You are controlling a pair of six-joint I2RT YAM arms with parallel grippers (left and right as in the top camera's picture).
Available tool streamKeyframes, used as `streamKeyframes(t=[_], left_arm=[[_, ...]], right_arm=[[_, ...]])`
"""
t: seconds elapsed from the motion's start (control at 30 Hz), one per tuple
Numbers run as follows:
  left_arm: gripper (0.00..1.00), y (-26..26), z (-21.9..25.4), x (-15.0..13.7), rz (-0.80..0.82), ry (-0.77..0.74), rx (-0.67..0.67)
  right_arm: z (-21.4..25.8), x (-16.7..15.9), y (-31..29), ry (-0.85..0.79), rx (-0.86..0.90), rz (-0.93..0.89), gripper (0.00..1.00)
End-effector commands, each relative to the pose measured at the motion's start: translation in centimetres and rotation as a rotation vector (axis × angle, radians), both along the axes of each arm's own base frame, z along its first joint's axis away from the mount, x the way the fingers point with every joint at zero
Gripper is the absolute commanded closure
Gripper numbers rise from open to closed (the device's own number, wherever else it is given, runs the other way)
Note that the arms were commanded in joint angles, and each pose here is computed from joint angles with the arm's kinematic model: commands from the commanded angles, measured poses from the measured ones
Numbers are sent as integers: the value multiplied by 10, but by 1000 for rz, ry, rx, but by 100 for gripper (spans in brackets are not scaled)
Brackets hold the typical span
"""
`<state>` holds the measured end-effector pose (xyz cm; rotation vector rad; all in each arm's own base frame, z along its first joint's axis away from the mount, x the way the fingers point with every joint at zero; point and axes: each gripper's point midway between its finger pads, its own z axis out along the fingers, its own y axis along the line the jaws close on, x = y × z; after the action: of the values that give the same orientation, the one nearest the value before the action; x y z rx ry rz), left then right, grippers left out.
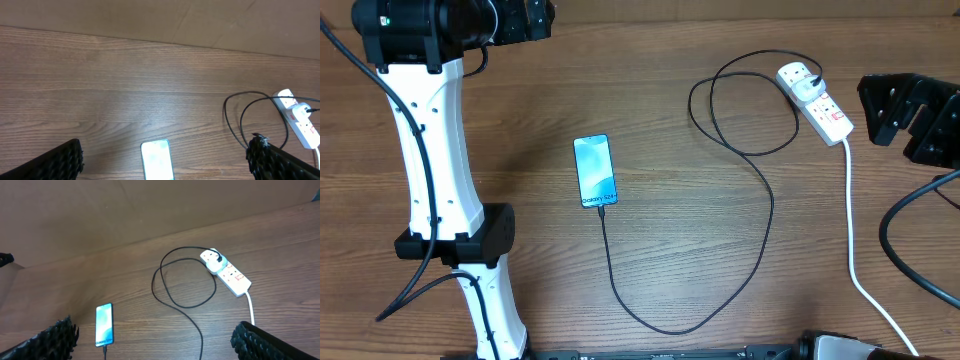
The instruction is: Plug charger to phone and switch on socket
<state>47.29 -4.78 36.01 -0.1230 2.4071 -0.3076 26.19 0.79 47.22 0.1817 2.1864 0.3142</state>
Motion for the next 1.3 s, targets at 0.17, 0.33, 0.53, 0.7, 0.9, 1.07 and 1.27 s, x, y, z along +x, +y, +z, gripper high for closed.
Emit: streamKeyframes(t=[0.17,0.33,0.53,0.7,0.9,1.07,1.27], left_arm=[[0,4,1,0,8,-3,11],[0,4,1,0,8,-3,11],[0,4,1,0,8,-3,11],[0,4,1,0,8,-3,11],[0,4,1,0,8,-3,11],[0,4,1,0,8,-3,11],[0,4,1,0,8,-3,11]], right_arm=[[4,-1,7,-18,9,35,0],[12,-4,4,-73,-26,13,0],[20,3,5,-210,-96,-4,0],[2,8,7,-297,-119,-15,0],[-37,12,8,-393,-118,-19,0],[-71,11,9,-501,-117,-21,0],[-110,2,15,-636,-113,-21,0]])
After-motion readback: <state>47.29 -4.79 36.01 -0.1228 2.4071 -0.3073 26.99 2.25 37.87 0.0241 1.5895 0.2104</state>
